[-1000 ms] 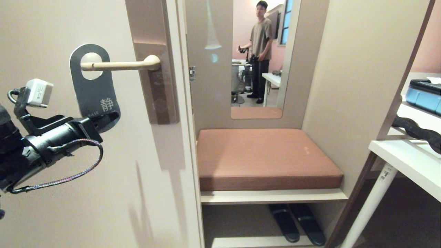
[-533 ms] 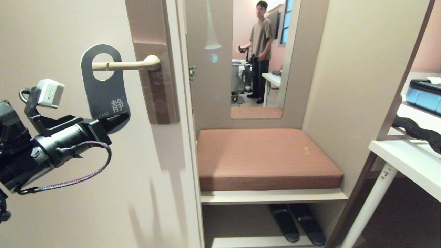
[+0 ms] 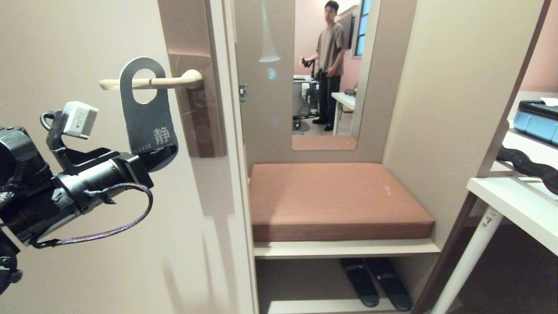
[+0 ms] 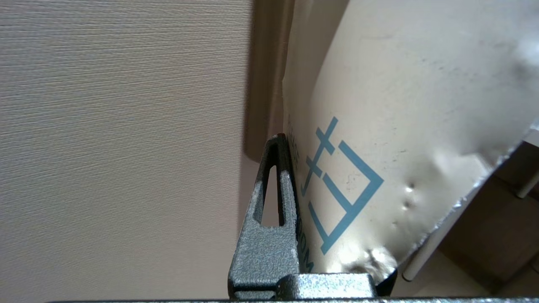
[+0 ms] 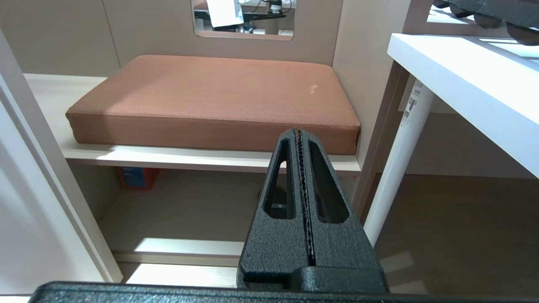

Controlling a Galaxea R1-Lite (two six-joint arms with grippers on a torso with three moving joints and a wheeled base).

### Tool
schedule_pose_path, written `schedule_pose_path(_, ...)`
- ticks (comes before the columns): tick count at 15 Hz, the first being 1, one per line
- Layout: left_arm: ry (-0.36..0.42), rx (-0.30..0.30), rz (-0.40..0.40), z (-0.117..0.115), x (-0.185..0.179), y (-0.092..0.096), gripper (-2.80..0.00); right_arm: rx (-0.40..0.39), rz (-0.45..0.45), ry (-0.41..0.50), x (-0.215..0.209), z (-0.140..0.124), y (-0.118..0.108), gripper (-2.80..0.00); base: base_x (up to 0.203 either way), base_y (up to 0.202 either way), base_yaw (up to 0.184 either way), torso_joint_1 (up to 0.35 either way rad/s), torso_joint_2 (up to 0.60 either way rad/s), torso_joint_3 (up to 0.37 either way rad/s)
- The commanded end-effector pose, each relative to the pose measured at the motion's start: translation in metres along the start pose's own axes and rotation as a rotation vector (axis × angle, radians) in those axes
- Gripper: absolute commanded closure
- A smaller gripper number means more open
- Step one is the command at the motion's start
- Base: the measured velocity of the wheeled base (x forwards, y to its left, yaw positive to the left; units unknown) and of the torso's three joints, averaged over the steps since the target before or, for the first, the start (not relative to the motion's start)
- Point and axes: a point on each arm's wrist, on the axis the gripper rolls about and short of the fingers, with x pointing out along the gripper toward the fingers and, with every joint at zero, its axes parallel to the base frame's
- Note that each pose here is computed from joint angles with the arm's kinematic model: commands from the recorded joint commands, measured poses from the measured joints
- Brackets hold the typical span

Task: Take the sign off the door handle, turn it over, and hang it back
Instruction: Hang the sign back with the other side facing out

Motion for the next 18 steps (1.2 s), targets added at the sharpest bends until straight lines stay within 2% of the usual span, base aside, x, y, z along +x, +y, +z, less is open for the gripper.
schedule_pose_path(1, -0.004, 0.009, -0.029, 0.0, 0.002, -0.006, 0.0, 0.0, 0.0, -0.001, 0.0, 0.0, 0.0, 0.0, 0.0, 0.0, 0.0, 0.0, 0.0, 0.0)
schedule_pose_path(10, -0.001, 0.038, -0.07, -0.001, 0.005, -0.015, 0.0, 0.0, 0.0, -0.001, 0.0, 0.0, 0.0, 0.0, 0.0, 0.0, 0.0, 0.0, 0.0, 0.0)
schedule_pose_path(11, 0.0, 0.046, -0.068, -0.001, 0.005, -0.015, -2.8, 0.0, 0.0, -0.001, 0.0, 0.0, 0.0, 0.0, 0.0, 0.0, 0.0, 0.0, 0.0, 0.0)
schedule_pose_path(12, 0.002, 0.061, -0.068, -0.001, 0.005, -0.015, -2.8, 0.0, 0.0, -0.001, 0.0, 0.0, 0.0, 0.0, 0.0, 0.0, 0.0, 0.0, 0.0, 0.0)
schedule_pose_path(18, 0.012, 0.046, -0.072, -0.005, 0.001, -0.016, -2.8, 0.0, 0.0, -0.001, 0.0, 0.0, 0.0, 0.0, 0.0, 0.0, 0.0, 0.0, 0.0, 0.0)
